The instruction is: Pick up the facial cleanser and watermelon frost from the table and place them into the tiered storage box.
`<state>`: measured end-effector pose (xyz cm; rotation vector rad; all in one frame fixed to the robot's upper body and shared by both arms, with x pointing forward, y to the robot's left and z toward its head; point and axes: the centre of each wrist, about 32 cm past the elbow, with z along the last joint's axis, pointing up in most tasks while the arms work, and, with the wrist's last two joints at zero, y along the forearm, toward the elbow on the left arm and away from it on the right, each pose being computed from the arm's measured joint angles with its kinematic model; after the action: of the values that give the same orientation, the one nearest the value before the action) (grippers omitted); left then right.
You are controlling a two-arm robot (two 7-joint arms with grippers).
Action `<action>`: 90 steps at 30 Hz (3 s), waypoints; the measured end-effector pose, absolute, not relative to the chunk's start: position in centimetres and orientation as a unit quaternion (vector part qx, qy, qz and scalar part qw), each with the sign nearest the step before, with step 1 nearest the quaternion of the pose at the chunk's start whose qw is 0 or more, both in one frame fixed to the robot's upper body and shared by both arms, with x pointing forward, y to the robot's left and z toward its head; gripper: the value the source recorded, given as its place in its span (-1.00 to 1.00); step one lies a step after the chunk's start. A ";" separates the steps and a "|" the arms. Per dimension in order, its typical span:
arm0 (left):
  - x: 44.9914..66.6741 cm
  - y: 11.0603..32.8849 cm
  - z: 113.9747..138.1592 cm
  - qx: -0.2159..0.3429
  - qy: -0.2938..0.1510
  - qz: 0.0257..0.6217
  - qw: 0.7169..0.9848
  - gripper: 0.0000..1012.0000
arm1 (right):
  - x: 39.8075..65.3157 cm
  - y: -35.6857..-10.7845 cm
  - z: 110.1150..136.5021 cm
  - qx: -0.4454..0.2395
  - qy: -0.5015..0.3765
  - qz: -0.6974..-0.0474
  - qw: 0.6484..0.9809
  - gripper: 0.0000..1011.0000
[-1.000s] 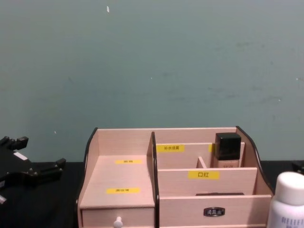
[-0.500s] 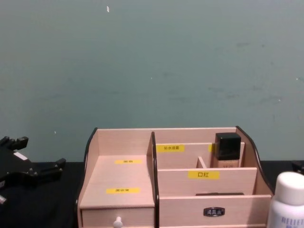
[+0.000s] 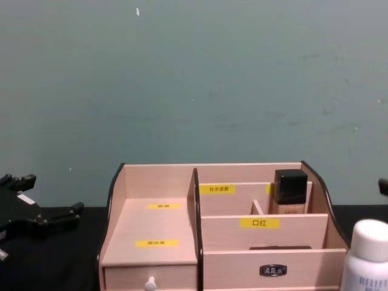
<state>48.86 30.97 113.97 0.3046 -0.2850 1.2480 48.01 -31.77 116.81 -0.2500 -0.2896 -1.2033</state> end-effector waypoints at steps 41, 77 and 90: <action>48.9 31.0 114.0 0.141 -0.132 0.580 0.791 0.98 | 38.9 -30.6 122.9 -0.104 -0.025 -0.433 0.895 0.98; 48.9 31.0 114.0 0.141 -0.132 0.580 0.791 0.98 | 41.2 -30.5 117.7 -0.133 0.053 -0.426 0.893 0.98; 48.9 31.0 114.0 0.141 -0.132 0.580 0.791 0.98 | 41.9 -30.4 116.8 -0.132 0.059 -0.425 0.893 0.98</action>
<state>48.86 30.97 113.98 0.3044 -0.2850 1.2479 41.91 -30.40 116.84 -0.2740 0.1228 -0.8823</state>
